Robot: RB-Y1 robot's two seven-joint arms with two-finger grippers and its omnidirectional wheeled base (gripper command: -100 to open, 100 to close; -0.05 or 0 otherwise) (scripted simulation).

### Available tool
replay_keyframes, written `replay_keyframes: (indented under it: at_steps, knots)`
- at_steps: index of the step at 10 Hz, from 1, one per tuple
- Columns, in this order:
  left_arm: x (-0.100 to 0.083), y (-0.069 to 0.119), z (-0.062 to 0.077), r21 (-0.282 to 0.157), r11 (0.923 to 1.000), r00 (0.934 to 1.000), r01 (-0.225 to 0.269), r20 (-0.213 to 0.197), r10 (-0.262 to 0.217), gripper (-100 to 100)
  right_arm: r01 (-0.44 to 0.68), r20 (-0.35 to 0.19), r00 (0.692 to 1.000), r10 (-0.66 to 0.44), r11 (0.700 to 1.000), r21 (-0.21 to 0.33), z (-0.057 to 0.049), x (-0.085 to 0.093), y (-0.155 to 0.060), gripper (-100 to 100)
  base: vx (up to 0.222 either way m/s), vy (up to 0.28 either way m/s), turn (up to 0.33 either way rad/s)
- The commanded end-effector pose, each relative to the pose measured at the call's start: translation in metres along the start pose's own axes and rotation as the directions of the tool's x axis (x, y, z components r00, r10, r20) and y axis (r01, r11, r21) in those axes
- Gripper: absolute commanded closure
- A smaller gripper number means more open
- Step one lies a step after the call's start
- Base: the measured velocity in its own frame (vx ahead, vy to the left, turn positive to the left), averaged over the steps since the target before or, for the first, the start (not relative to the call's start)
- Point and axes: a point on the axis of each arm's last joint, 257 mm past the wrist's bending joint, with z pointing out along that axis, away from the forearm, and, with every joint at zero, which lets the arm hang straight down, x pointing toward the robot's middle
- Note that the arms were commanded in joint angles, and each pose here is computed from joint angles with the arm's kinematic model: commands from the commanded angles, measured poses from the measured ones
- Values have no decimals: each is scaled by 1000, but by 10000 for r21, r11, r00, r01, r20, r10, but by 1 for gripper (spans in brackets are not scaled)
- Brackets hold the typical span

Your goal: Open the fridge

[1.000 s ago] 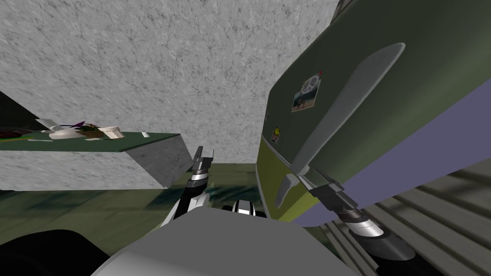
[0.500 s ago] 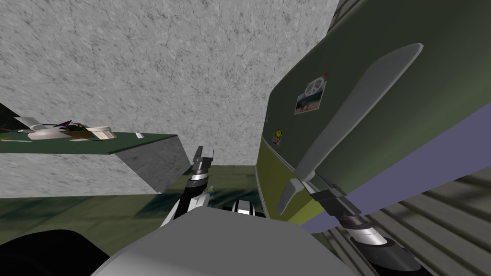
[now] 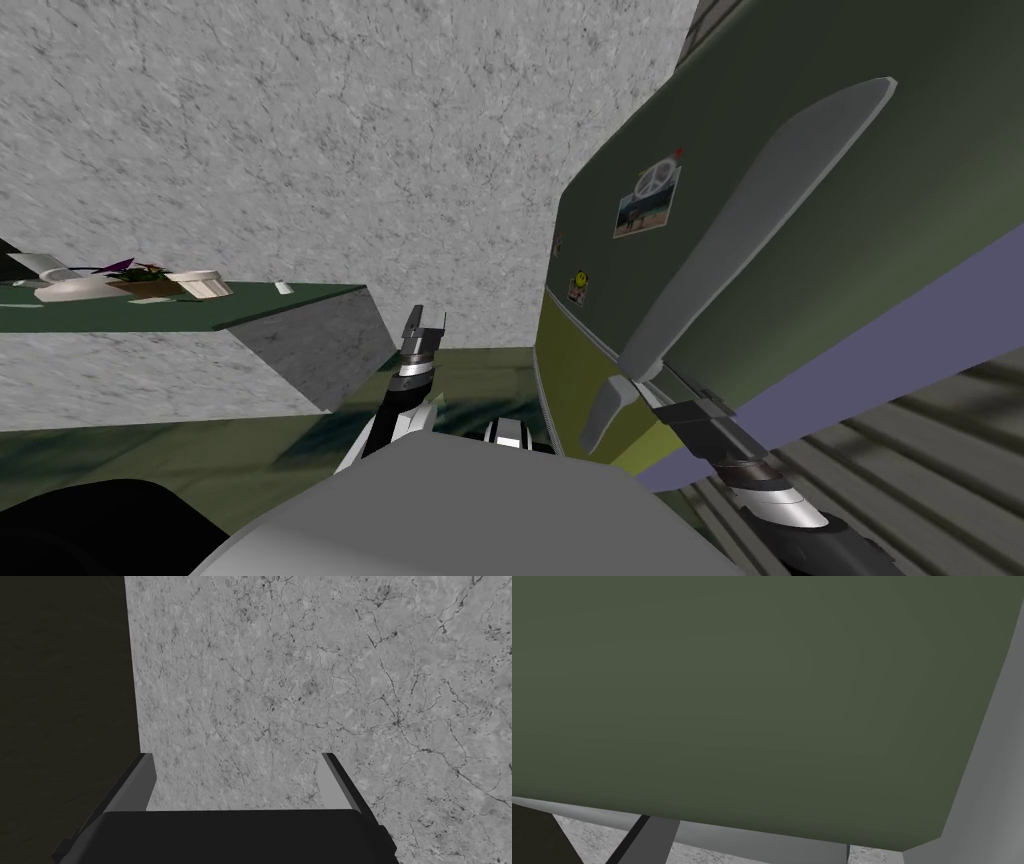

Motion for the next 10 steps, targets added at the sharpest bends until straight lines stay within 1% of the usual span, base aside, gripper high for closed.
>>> replay_keyframes:
  at_steps: [1, 2, 3, 4, 5, 6, 7, 8, 9, 10]
  knots:
    - [0, 0, 0, 2, 10000, 10000, 1, 0, -1, 0, -72, 8, 10000, 72, 9999, 96, 4, 1, 8, 100, -86, -37, 27]
    - [0, 0, 0, 3, 10000, 10000, 2, -2, -2, 0, -61, 3, 10000, 61, 9999, 92, 2, -1, 2, 100, -59, -21, 12]
    - [0, 0, 0, 1, 10000, 10000, 0, -1, 0, 0, 45, -548, 9985, -40, 9999, 100, 2, 16, 1, 100, -24, 167, 62]
    - [0, 0, 0, 2, 10000, 10000, 5, 1, -5, 0, 45, -548, 9985, -40, 9999, 100, 2, 16, 1, 100, -21, 211, 55]
    - [0, 0, 0, 3, 10000, 10000, 5, 1, -5, 0, 151, -1042, 9944, -144, 9999, 65, 0, 31, 1, 100, 26, 251, 95]
    - [0, 0, 0, 3, 10000, 10000, 7, 2, -7, 0, 153, -1095, 9939, -143, 9999, 77, 0, 33, 0, 100, 12, 236, 45]
    - [0, 0, 0, 3, 10000, 10000, 5, 1, -5, 0, 262, -1535, 9878, -254, 9996, 37, -2, 47, 0, 100, 24, 268, 74]
    - [0, 0, 0, 3, 10000, 10000, 6, 2, -6, 0, 266, -1639, 9862, -253, 9996, 62, -2, 50, -1, 100, 7, 225, 64]
    - [0, 0, 0, 3, 10000, 10000, 5, 1, -5, 0, 377, -2004, 9790, -368, 9993, 9, -4, 62, -1, 100, -23, 243, 102]
    - [0, 0, 0, 3, 10000, 10000, 6, 1, -6, 0, 387, -2178, 9753, -366, 9992, 53, -5, 66, -2, 100, -13, 238, 53]
